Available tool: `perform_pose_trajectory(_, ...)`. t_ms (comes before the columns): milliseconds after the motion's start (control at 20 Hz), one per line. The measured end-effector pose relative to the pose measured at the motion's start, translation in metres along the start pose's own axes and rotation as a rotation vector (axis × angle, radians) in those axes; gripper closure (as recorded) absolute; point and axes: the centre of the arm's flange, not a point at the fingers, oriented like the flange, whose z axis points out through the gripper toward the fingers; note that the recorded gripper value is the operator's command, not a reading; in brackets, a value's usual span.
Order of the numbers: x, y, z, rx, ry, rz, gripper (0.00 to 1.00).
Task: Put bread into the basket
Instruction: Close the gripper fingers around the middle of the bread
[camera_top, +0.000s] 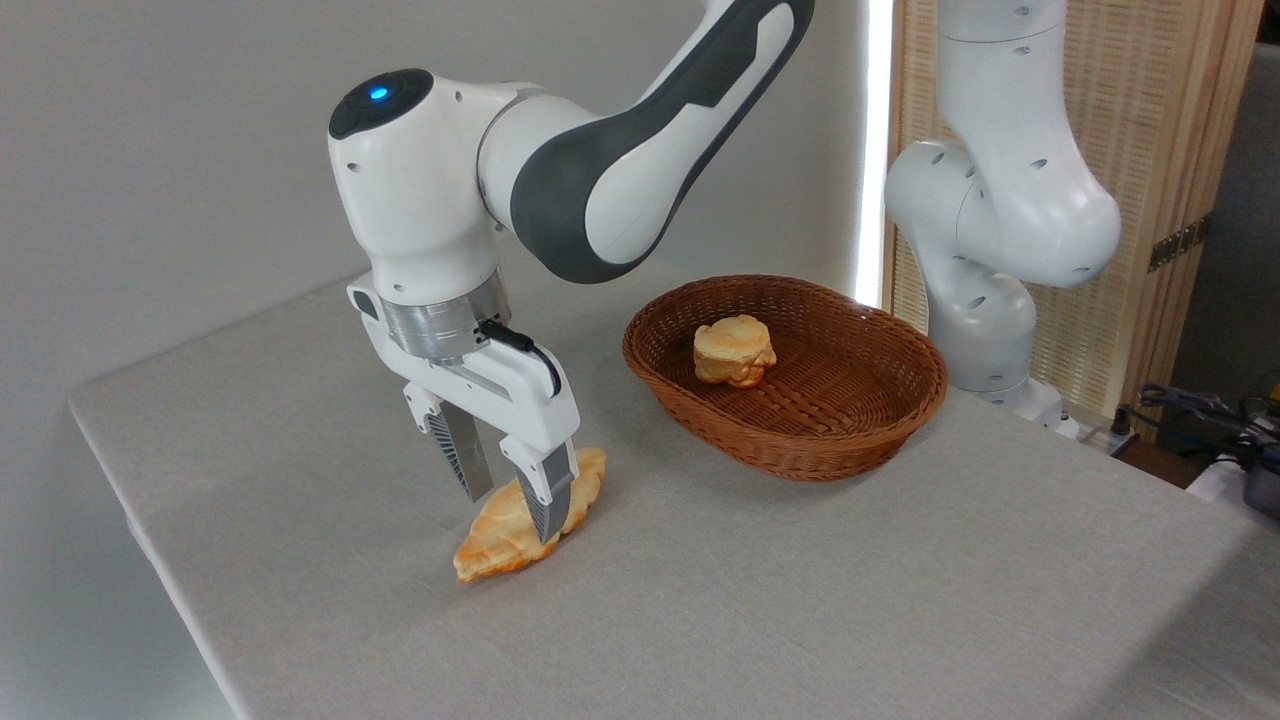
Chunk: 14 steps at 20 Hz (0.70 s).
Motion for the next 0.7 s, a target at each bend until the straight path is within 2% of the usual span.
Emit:
perform_pose_trajectory(600, 0.002, -0.002, 0.009, -0.009, -0.009, -0.003, 0.0)
perform_pose_trajectory(650, 0.002, -0.002, 0.011, -0.01, -0.012, -0.003, 0.01)
perform_pose_trajectory(700, 0.002, -0.002, 0.012, -0.012, -0.015, -0.003, 0.15)
